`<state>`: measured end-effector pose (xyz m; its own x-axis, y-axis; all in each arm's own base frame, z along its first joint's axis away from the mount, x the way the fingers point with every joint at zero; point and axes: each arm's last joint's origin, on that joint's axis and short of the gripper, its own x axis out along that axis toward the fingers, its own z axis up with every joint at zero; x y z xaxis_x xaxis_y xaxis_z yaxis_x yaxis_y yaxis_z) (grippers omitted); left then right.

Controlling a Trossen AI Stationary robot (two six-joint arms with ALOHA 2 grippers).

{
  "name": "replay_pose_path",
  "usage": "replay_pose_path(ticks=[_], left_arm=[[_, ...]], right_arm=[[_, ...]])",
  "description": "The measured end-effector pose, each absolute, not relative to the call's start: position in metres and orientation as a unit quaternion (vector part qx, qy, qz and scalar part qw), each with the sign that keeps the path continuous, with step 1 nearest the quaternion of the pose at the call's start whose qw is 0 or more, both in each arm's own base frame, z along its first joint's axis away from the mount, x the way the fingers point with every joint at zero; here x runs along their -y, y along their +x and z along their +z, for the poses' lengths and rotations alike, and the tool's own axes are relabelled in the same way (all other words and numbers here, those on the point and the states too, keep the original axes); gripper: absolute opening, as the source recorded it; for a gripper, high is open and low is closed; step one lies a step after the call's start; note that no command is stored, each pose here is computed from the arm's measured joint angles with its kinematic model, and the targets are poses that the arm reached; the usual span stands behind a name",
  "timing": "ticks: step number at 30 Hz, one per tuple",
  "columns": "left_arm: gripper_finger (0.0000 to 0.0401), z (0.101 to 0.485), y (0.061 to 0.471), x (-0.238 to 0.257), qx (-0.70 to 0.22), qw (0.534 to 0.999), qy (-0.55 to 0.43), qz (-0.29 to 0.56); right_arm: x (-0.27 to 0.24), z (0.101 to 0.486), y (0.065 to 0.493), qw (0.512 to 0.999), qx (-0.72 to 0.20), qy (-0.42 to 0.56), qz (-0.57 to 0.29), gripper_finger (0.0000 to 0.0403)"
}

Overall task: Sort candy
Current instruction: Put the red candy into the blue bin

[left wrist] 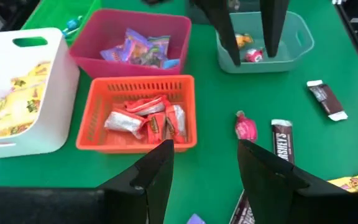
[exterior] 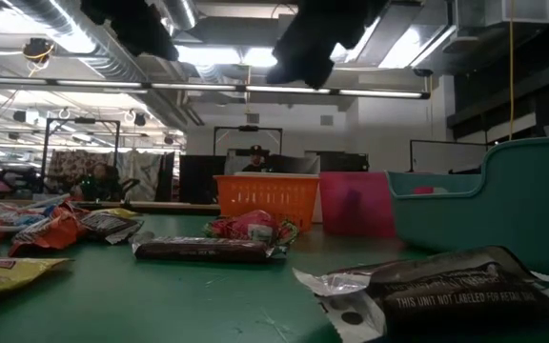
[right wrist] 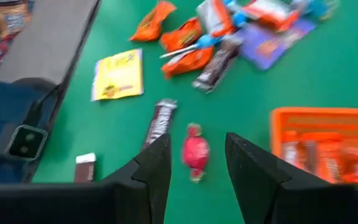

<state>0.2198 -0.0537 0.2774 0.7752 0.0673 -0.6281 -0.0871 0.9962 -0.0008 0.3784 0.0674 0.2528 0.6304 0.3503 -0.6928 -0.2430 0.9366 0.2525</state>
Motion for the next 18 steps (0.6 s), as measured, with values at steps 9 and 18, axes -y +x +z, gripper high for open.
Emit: replay_pose_path(ticks=[9,18], left_arm=[[0.0166,0.270,0.218,0.056,-0.344,0.938,-0.009,0.037],[0.0166,0.270,0.218,0.056,-0.343,0.939,-0.009,0.037]], right_arm=[[-0.072,0.215,0.396,0.883,-0.425,0.077,0.183,0.0150],[-0.075,0.188,0.402,0.859,-0.457,0.095,0.211,0.0150]])
